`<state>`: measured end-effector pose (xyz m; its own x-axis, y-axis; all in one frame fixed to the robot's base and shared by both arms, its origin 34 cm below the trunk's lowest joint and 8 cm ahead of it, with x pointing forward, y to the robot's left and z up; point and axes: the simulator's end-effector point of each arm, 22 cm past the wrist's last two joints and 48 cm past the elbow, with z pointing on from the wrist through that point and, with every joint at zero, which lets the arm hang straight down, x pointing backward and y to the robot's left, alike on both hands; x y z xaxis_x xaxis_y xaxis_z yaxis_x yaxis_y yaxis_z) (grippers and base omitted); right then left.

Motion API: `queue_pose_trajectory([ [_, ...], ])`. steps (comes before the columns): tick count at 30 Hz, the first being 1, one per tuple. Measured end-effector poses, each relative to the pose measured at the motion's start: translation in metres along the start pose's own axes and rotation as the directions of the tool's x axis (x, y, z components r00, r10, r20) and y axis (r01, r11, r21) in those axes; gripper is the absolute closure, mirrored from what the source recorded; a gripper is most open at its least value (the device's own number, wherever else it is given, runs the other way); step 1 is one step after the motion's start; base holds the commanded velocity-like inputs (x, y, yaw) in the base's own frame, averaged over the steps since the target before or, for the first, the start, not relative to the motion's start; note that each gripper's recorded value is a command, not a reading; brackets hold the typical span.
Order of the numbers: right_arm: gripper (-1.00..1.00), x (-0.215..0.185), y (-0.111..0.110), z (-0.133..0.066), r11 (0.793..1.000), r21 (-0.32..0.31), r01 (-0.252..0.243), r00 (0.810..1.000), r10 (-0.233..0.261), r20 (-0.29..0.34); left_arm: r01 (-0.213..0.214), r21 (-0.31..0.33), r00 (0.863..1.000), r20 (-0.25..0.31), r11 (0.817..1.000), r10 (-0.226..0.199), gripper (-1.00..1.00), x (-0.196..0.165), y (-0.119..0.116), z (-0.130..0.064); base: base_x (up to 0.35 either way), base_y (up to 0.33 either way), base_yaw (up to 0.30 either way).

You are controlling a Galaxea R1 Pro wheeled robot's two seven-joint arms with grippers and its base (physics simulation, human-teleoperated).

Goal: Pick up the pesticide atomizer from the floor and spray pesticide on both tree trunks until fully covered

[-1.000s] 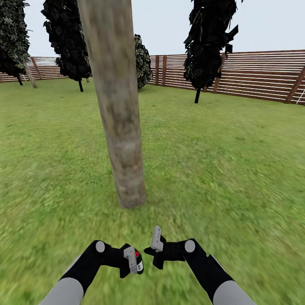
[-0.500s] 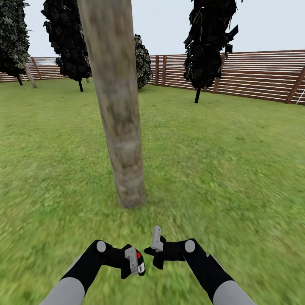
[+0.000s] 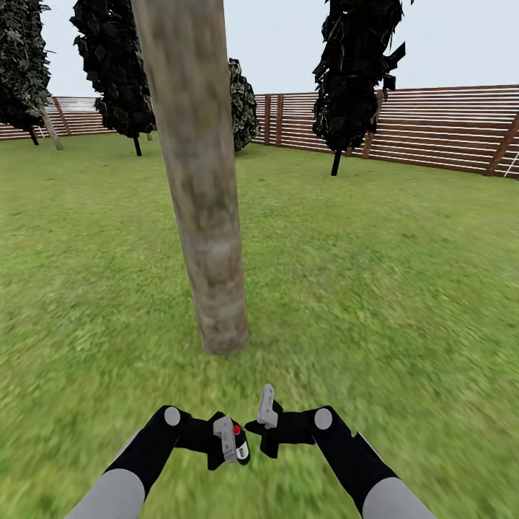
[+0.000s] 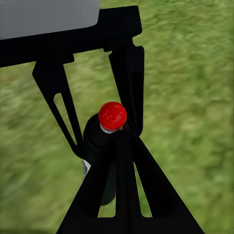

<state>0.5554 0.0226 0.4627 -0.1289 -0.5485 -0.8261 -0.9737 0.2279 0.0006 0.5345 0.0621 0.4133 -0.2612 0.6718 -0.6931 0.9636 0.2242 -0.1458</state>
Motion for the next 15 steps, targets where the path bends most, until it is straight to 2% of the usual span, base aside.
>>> queue_pose_trajectory([
  [15, 1.00, 0.0001, 0.0000, 0.0000, 1.000, 0.001, 0.000, 1.000, 0.000, 0.000, -0.002, 0.008, 1.000, 0.012, 1.000, 0.001, 1.00, -0.0074, -0.0035, 0.0045, 0.000, 0.000, 0.000],
])
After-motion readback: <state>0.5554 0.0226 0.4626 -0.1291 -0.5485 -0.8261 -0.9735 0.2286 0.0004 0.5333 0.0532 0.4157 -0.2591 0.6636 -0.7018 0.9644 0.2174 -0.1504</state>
